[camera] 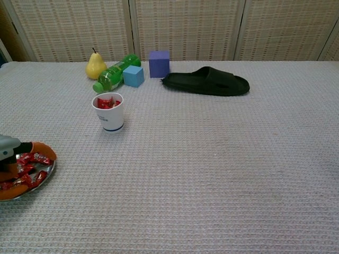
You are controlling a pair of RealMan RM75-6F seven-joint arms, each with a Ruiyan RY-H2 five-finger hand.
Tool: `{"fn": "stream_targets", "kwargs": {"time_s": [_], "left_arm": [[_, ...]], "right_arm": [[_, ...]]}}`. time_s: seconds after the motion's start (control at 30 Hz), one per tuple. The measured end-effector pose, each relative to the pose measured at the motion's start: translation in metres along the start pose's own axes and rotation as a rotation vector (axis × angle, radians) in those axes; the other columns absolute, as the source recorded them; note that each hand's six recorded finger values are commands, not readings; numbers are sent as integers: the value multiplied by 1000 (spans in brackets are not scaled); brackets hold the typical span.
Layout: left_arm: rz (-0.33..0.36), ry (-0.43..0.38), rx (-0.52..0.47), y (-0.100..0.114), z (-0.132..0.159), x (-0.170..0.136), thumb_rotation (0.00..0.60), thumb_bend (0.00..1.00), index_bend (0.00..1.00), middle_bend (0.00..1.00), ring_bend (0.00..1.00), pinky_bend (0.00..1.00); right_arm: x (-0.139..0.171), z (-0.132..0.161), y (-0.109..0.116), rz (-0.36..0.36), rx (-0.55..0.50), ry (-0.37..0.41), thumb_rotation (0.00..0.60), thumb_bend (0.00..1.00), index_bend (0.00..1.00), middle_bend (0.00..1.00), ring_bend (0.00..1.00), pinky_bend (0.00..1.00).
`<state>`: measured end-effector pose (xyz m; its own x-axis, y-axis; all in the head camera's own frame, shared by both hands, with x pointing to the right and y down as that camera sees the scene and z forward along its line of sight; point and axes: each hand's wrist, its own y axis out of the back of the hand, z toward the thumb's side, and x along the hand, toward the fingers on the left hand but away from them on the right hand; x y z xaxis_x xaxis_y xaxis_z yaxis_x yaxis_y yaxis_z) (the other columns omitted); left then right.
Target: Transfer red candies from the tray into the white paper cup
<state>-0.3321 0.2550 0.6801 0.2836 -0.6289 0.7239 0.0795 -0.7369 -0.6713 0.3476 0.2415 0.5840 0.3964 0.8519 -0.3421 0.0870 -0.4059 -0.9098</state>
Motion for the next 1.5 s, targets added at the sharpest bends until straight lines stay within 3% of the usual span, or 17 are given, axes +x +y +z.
{"fn": "stream_targets", "kwargs": {"time_s": [0.27,0.93,1.23,1.5], "left_arm": [[3,32,-1,-6,-7,12,600,382,318,987,1000,1000],[-17,31,29,-16,-4,17,600,383,401,987,1000,1000],[-25,45,39,-17,-9,18,600,382,505,986,1000,1000],[-14,46,40,-14,-10,17,600,431,528,985,1000,1000]], "right_arm": [[3,0,-2,30,9,-5,600,0,0,0,0,0],[4,-1,-2,52,24,-12,600,0,0,0,0,0],[4,-1,-3,61,29,-13,600,0,0,0,0,0],[4,-1,-4,69,30,-13,600,0,0,0,0,0]]}}
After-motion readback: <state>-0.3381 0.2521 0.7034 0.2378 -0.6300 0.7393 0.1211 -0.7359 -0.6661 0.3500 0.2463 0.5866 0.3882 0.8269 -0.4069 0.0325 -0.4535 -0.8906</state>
